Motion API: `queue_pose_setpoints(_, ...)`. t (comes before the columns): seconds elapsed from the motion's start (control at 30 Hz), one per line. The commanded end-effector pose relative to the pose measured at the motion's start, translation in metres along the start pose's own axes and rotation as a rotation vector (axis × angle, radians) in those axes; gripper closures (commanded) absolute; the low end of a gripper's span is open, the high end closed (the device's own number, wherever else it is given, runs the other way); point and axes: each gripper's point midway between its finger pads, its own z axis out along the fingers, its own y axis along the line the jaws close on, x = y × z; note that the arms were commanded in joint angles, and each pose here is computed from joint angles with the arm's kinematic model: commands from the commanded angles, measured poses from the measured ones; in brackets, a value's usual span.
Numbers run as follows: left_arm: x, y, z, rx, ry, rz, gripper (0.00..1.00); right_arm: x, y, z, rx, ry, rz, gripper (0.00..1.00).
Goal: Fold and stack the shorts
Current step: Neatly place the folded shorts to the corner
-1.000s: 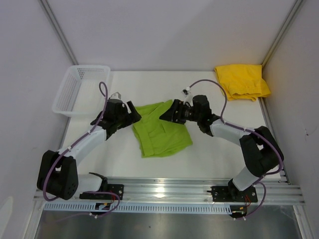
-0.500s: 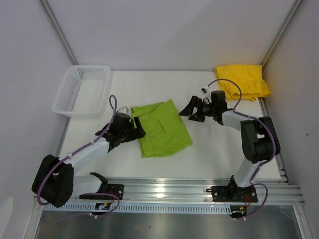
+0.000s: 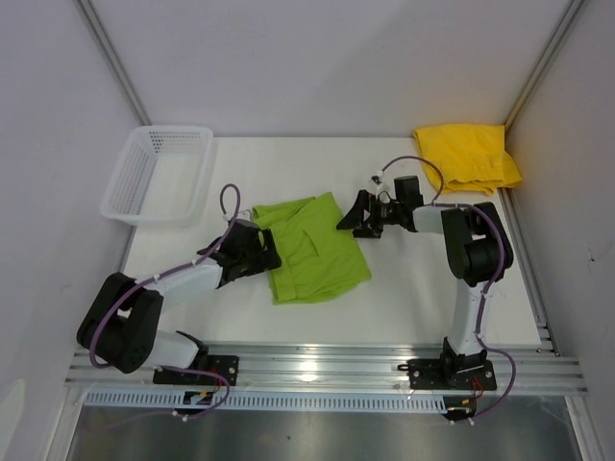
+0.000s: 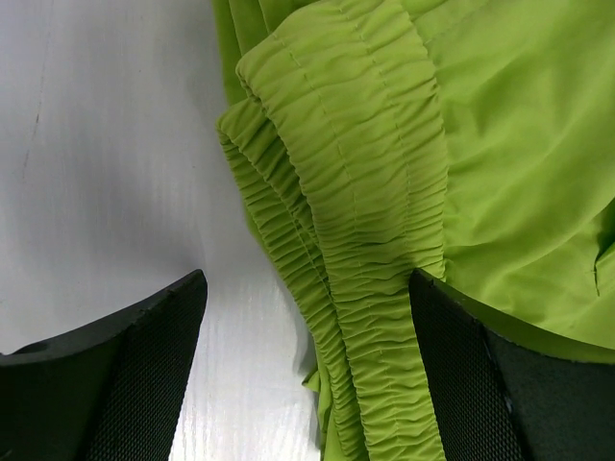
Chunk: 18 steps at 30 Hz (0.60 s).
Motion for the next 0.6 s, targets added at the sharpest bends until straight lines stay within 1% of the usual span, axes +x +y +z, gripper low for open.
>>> queue_pose_setpoints(0.0, -0.014, -0.007, 0.006, 0.004, -0.050, 0.008, 0.12, 0.025, -0.004, 0.018, -0.008, 0.088, -0.019, 0.02)
queue_pose_setpoints(0.07, -0.017, -0.008, 0.008, 0.006, -0.055, 0.012, 0.13, 0.036, -0.002, 0.023, -0.022, 0.125, -0.017, 0.04)
queue_pose_setpoints(0.13, -0.011, -0.003, 0.013, -0.012, -0.042, 0.020, 0.13, 0.043, -0.002, 0.026, -0.036, 0.154, -0.023, 0.04)
queue_pose_setpoints(0.2, -0.010, -0.003, 0.017, -0.016, -0.039, 0.025, 0.13, 0.045, -0.001, 0.027, -0.055, 0.169, -0.032, 0.04)
queue_pose_setpoints(0.27, -0.006, 0.000, 0.020, -0.022, -0.028, 0.028, 0.14, 0.048, -0.003, 0.030, -0.066, 0.192, -0.020, 0.08)
queue_pose_setpoints(0.3, -0.006, 0.000, 0.021, -0.022, -0.026, 0.029, 0.14, 0.042, -0.001, 0.032, -0.072, 0.187, -0.033, 0.09)
queue_pose_setpoints(0.37, -0.003, 0.001, 0.023, -0.022, -0.018, 0.025, 0.14, 0.042, -0.003, 0.034, -0.059, 0.196, -0.019, 0.16)
queue_pose_setpoints(0.4, -0.001, 0.000, 0.024, -0.021, -0.014, 0.028, 0.14, 0.036, 0.000, 0.036, -0.057, 0.189, -0.023, 0.27)
queue_pose_setpoints(0.43, -0.003, -0.001, 0.024, -0.015, -0.017, 0.025, 0.14, 0.033, -0.002, 0.037, -0.050, 0.184, -0.023, 0.34)
queue_pose_setpoints(0.47, -0.003, -0.002, 0.024, -0.012, -0.015, 0.023, 0.14, 0.030, -0.002, 0.037, -0.040, 0.177, -0.025, 0.39)
queue_pose_setpoints(0.5, -0.003, -0.004, 0.024, -0.007, -0.015, 0.025, 0.14, 0.023, -0.004, 0.036, -0.013, 0.162, -0.028, 0.47)
queue_pose_setpoints(0.57, -0.006, -0.010, 0.023, 0.004, -0.019, 0.029, 0.14, 0.010, -0.003, 0.030, 0.015, 0.125, -0.037, 0.56)
